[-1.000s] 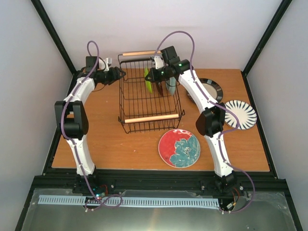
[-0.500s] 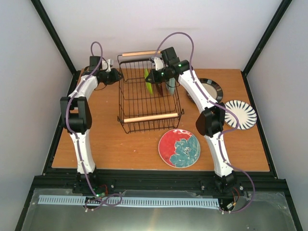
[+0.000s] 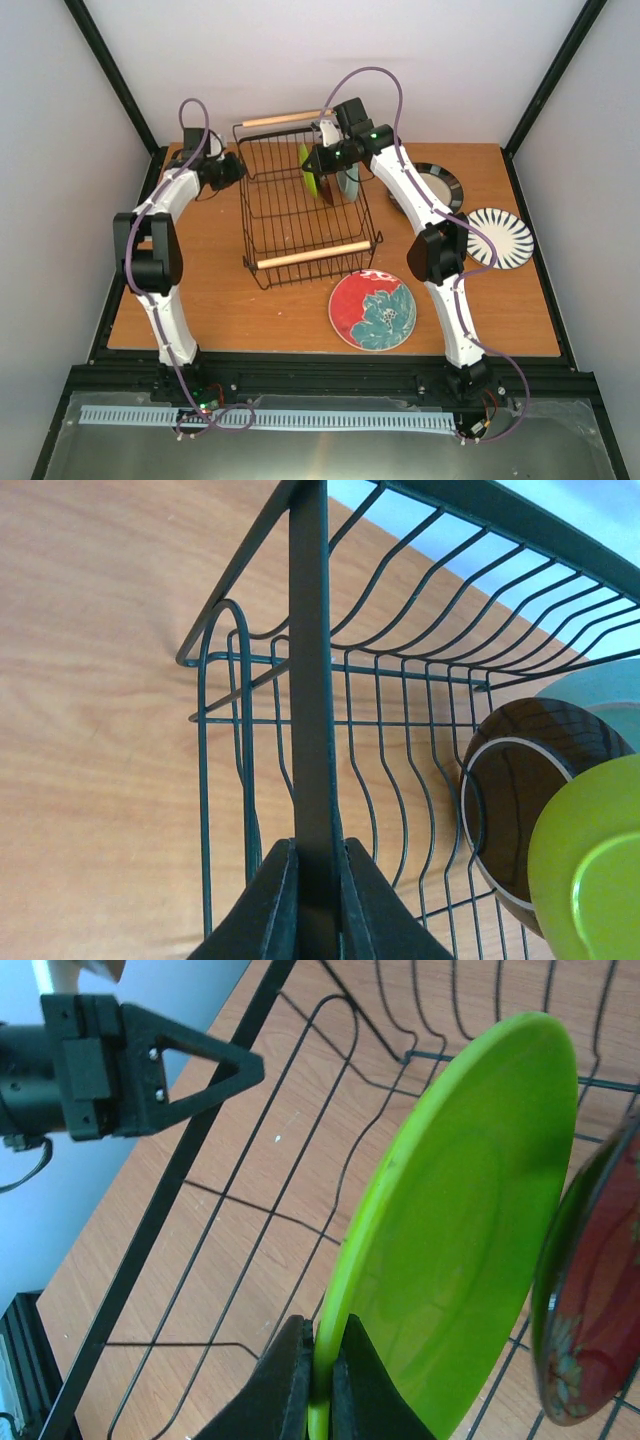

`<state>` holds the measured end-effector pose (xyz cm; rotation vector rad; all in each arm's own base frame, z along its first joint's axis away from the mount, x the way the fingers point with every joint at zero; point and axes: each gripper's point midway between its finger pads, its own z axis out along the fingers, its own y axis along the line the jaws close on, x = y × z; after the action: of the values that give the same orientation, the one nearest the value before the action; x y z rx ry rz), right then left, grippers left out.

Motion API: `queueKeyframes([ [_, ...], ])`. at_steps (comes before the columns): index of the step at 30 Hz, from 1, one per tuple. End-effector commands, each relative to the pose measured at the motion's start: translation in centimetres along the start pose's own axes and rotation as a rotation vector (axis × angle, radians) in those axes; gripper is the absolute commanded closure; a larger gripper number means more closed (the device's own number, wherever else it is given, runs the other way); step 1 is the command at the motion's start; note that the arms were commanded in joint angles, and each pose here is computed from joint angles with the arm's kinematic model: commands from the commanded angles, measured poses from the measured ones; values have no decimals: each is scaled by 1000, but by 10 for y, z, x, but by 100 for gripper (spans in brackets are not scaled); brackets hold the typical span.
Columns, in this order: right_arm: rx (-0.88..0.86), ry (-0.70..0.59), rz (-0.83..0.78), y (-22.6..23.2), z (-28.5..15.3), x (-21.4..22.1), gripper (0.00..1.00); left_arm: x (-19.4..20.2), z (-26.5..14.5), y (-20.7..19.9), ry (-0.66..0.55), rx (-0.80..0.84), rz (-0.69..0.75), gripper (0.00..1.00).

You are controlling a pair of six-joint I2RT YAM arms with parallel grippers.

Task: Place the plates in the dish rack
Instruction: Move the dish rack to the center of the board, then insert the plate into the dish rack.

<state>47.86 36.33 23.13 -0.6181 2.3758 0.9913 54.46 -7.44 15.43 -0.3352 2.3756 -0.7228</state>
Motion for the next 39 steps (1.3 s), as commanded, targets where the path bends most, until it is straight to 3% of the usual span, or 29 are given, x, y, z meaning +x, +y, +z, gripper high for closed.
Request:
queueKeyframes([
  [1, -32, -53, -68, 28, -27, -14, 97, 5, -25, 6, -70, -54, -41, 99],
  [7, -46, -33, -79, 32, -25, -7, 97, 27, -48, 14, -111, -73, -196, 99],
  [17, -82, 14, -80, 39, -2, 7, 97, 27, -66, 21, -203, -112, -298, 99],
  [18, -82, 20, -79, 39, 0, 9, 97, 26, -64, 19, -199, -100, -296, 93],
  [20, -91, 27, -79, 40, 5, 11, 97, 24, -60, 16, -186, -83, -281, 68],
  [28, -114, 56, -75, 39, 24, 20, 97, 12, -61, -1, -157, -39, -211, 8],
  [30, -124, 64, -75, 39, 30, 22, 97, 9, -66, -7, -159, -27, -192, 1],
  [39, -138, 72, -98, 37, 47, 27, 97, 0, -131, -29, -242, 12, -148, 0],
])
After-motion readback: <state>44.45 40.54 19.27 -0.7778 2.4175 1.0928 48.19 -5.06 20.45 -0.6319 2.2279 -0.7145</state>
